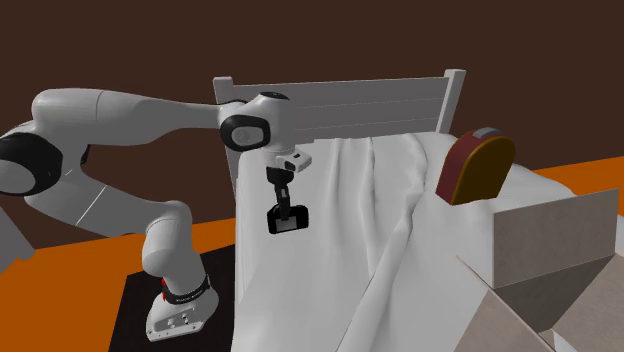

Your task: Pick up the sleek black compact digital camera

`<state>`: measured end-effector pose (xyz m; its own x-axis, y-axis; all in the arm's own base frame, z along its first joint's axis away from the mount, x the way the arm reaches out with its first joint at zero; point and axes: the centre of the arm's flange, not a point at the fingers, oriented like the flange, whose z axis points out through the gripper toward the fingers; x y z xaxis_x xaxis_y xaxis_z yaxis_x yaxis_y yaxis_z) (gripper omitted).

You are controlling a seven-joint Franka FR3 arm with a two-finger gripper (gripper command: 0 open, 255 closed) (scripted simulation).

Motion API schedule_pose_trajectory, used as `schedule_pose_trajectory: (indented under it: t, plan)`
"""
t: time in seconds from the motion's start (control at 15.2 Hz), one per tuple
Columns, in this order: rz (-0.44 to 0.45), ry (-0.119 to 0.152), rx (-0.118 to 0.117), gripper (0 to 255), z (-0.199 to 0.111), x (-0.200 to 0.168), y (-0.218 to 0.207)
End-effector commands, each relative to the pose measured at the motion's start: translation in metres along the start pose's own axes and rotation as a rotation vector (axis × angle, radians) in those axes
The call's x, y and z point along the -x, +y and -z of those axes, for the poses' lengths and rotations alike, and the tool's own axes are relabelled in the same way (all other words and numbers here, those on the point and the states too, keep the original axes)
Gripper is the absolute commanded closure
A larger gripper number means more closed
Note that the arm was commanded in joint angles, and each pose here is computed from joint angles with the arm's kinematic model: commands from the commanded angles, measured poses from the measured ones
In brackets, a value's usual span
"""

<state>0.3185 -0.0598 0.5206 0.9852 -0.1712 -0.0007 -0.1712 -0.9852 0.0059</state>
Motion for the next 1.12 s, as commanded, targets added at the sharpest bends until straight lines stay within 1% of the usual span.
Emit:
schedule_pose_trajectory:
  t: [0.0, 0.53, 1.06]
  plan:
    - [0.000, 0.000, 0.000, 255, -0.001, 0.000, 0.000]
    - [0.000, 0.000, 0.000, 255, -0.002, 0.000, -0.001]
    - [0.000, 0.000, 0.000, 255, 0.041, 0.000, 0.000]
